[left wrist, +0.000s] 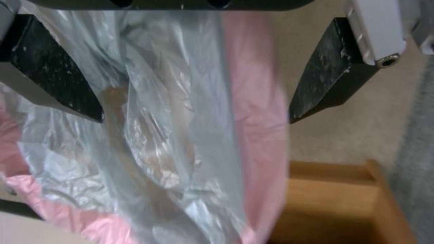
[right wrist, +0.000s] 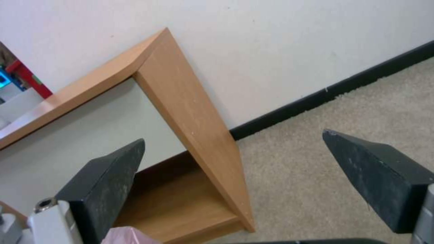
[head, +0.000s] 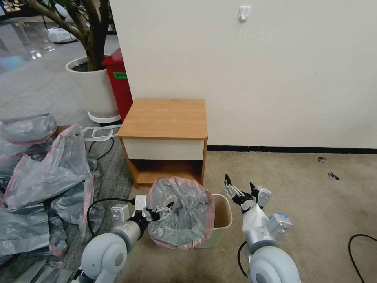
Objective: Pick up the garbage bag from the table and place it over the trash can.
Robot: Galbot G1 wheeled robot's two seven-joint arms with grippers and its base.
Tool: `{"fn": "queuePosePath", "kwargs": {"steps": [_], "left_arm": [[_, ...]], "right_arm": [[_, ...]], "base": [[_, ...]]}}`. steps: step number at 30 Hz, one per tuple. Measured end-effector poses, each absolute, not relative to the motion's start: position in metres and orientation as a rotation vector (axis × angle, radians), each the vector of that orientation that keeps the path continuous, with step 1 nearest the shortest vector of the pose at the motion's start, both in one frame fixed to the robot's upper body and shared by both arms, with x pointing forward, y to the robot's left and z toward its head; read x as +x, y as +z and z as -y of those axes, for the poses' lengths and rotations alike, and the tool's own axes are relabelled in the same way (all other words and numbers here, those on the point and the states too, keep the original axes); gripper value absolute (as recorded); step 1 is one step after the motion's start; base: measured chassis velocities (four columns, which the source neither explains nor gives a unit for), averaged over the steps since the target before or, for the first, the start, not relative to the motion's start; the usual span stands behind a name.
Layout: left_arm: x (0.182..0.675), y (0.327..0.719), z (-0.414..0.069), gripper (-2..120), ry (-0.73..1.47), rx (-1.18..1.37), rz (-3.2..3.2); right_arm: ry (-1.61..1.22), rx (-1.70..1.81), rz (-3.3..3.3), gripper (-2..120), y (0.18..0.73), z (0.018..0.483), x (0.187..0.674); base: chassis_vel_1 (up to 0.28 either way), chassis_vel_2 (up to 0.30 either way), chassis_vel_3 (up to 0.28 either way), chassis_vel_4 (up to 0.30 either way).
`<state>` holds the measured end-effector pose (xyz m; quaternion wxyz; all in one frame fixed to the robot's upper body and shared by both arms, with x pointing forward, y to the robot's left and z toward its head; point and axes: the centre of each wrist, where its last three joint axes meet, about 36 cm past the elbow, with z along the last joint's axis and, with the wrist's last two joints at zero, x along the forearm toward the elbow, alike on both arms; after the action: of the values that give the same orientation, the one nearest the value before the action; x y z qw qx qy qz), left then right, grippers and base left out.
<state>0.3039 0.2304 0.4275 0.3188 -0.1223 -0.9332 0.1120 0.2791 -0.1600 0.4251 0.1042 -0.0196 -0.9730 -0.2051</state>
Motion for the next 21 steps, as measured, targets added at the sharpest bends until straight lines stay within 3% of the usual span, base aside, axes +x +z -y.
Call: {"fn": "queuePosePath", "kwargs": {"steps": [9,21], "left_arm": [[0.279,0.482,-0.232,100,0.344,-0.386,2.569],[0.323,0.429,-0.23,97,0.423,-0.461,2.394]], "right_arm": [[-0.602,-0.055,2.868,100,0.423,0.156,0.279],[-0.593,-0.048,2.877,100,0.422,0.153,0.273]], "base": [[0.0,0.0,0.0,0.0],[0.0,0.0,0.0,0.0]]}}
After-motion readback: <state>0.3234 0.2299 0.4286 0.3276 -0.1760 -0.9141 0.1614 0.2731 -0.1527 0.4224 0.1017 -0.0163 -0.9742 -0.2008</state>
